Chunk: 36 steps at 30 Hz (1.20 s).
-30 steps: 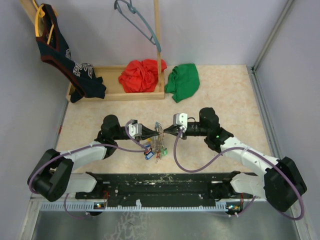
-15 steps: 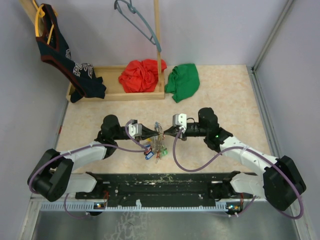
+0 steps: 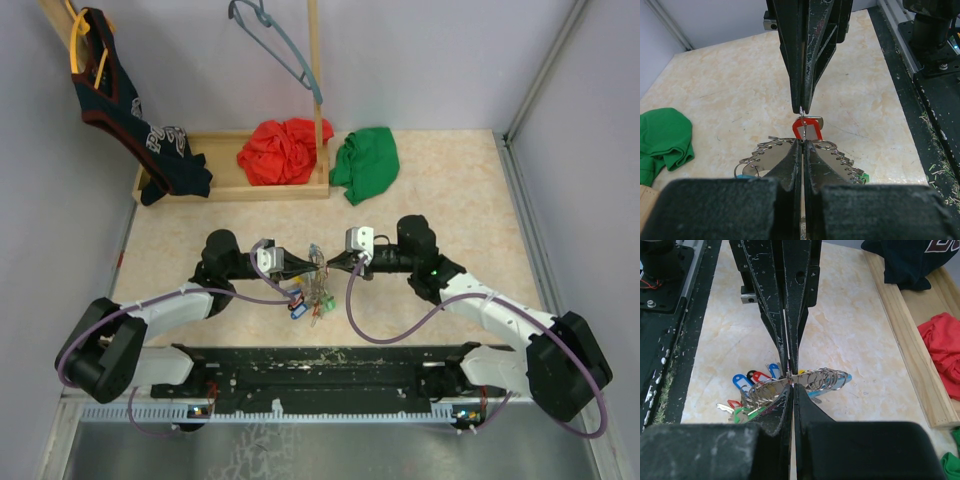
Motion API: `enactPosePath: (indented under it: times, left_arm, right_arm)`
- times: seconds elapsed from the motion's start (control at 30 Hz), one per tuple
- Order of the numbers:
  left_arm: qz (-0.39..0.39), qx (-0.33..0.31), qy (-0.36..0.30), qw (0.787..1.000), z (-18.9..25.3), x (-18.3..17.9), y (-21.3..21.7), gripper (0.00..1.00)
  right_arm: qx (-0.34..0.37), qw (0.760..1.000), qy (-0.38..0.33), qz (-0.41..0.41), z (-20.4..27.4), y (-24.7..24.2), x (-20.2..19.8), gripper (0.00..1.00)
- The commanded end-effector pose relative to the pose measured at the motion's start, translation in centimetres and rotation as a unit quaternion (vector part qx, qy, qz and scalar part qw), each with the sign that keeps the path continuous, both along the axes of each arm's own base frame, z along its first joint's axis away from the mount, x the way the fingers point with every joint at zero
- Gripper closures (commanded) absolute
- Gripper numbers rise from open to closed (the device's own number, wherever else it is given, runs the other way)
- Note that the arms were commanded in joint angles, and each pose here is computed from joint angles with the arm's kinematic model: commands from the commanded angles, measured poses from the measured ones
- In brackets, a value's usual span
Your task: Put the keys on the keyring
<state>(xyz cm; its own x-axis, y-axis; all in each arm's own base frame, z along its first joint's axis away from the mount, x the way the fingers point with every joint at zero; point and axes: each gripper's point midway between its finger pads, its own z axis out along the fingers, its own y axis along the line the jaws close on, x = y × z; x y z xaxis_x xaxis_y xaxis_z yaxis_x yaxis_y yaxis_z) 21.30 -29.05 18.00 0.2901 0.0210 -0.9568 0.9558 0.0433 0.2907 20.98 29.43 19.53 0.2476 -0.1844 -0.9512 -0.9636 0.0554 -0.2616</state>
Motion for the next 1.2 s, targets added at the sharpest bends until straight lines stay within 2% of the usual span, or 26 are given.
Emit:
enactPosePath:
  times: [0.0, 0.63, 0.93, 1.17]
  left_arm:
    - [-0.010, -0.018, -0.026, 0.999, 1.8, 0.3, -0.3, 1.00]
    - [-0.013, -0.019, -0.024, 0.999, 2.0, 0.2, -0.4, 1.00]
    - [-0.001, -0.020, -0.033, 0.999, 1.9, 0.3, -0.1, 1.00]
    - [0.002, -0.021, -0.036, 0.999, 2.1, 0.3, 0.0, 1.00]
  right_arm:
    - [0.034, 0.998, -0.041, 0.019, 3.4, 0.7, -0.2, 1.00]
    - [0.031, 0.999, -0.013, 0.036, 3.3, 1.3, -0.5, 1.00]
    - [0.029, 0.999, -0.017, -0.014, 3.5, 0.3, 0.3, 1.00]
    - [0.029, 1.000, -0.009, 0.000, 3.5, 0.5, -0.2, 1.00]
